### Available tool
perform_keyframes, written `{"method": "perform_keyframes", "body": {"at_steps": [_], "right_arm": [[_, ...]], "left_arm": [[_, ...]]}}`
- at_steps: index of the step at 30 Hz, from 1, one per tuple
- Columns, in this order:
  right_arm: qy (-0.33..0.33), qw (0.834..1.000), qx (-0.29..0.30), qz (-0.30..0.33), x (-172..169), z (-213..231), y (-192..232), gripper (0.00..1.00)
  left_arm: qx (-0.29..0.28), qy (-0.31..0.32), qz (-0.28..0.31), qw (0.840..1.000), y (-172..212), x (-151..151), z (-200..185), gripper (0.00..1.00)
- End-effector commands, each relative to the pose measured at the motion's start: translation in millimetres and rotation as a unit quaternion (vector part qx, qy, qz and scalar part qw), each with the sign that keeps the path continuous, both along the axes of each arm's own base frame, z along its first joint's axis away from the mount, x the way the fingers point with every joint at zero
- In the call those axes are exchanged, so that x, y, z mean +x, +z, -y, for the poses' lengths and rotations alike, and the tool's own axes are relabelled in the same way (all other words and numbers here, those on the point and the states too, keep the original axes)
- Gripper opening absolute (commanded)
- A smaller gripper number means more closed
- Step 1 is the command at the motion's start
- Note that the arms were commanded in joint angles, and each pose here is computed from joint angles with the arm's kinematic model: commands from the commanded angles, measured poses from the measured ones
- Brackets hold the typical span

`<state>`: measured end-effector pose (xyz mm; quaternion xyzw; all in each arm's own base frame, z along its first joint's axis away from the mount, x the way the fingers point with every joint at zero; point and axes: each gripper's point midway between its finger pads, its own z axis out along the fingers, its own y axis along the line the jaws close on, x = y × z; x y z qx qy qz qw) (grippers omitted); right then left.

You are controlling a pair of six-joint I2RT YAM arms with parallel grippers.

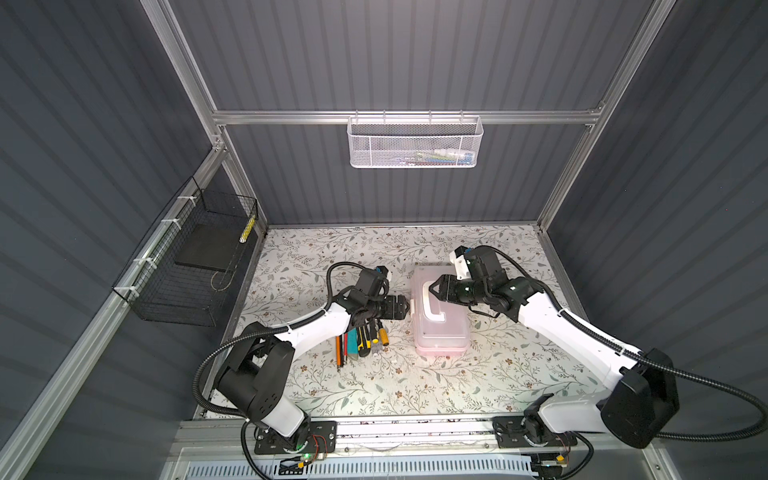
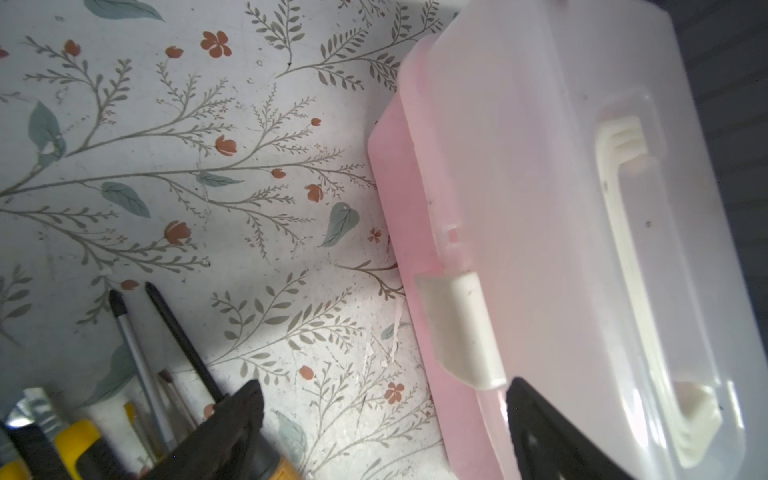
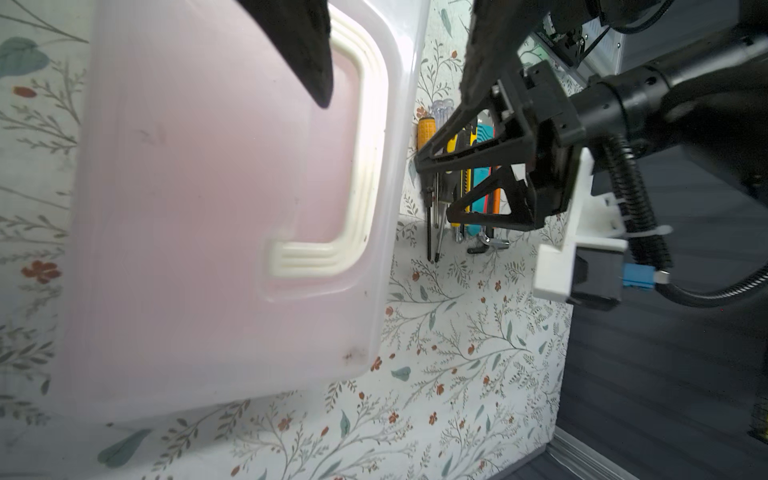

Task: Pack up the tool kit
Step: 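Grasp the white box handle with the right gripper while left gripper steadies box side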

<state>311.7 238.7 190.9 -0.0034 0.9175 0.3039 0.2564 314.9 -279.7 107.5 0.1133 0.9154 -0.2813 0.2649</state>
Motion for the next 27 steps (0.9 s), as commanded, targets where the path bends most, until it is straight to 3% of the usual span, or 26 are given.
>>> {"method": "perform_keyframes", "body": {"at_steps": [1,15,27], "right_arm": [[0.016,0.999,0.010,-0.034,-8.6,-8.0,-18.0,0.50],[0.051,0.993,0.047,-0.093,-10.3,-32.8,-53.1,0.49],[0.089,0.975,0.166,-0.121,-12.5,-45.7,-60.0,0.49]], "left_arm": [[-0.038,-0.010,0.008,0.999,13.7,-2.4,9.4,0.92],[-0.077,-0.030,0.003,0.997,15.7,-0.8,25.8,0.91],[-0.070,-0.034,-0.014,0.997,-5.6,-1.8,27.9,0.88]]}}
